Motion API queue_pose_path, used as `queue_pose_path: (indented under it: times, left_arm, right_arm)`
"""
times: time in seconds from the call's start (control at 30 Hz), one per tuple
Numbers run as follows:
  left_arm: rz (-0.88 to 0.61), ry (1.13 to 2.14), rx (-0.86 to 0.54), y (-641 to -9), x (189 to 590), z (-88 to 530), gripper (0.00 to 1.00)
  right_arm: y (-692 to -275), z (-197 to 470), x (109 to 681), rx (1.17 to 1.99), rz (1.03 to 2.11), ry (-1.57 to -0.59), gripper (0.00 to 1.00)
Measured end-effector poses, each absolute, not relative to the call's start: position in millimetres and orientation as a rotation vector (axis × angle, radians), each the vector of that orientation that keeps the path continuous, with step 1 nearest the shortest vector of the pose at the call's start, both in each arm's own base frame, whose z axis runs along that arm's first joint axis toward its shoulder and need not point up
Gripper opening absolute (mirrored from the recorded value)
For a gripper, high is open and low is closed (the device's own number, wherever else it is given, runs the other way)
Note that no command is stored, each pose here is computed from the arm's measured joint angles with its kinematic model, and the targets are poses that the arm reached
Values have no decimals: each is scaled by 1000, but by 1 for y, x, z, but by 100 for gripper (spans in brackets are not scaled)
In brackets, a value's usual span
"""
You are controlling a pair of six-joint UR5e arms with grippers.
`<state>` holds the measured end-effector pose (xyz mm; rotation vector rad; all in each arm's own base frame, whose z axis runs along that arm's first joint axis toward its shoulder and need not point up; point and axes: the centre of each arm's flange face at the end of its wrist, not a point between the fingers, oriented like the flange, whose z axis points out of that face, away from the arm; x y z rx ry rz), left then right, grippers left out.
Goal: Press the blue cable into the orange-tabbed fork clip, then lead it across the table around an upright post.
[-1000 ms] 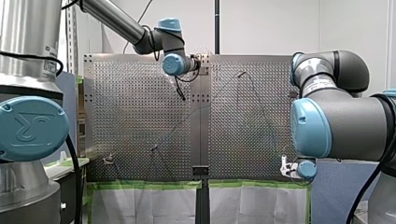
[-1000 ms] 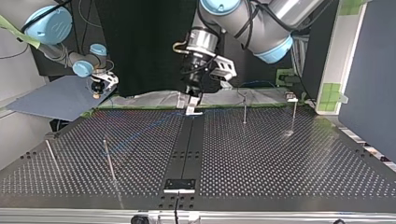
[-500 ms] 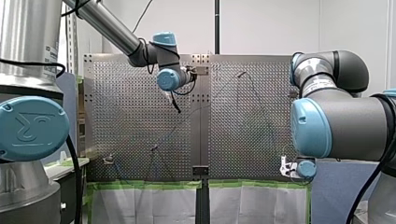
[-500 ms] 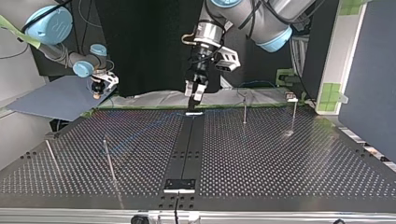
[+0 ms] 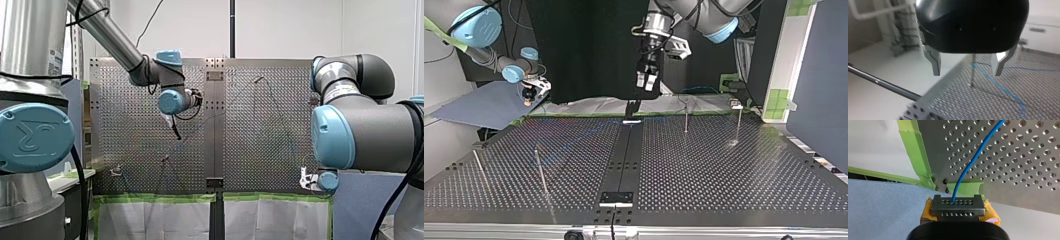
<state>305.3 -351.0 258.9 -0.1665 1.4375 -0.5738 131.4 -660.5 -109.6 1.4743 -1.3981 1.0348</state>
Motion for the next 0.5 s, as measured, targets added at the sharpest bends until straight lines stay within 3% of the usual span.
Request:
queue_pose_path:
  times: [0.5]
  left_arm:
    - [-424, 1595, -123, -315, 285, 153, 99]
  right_arm:
    - [-660, -109, 133, 1478, 1034, -1396, 0]
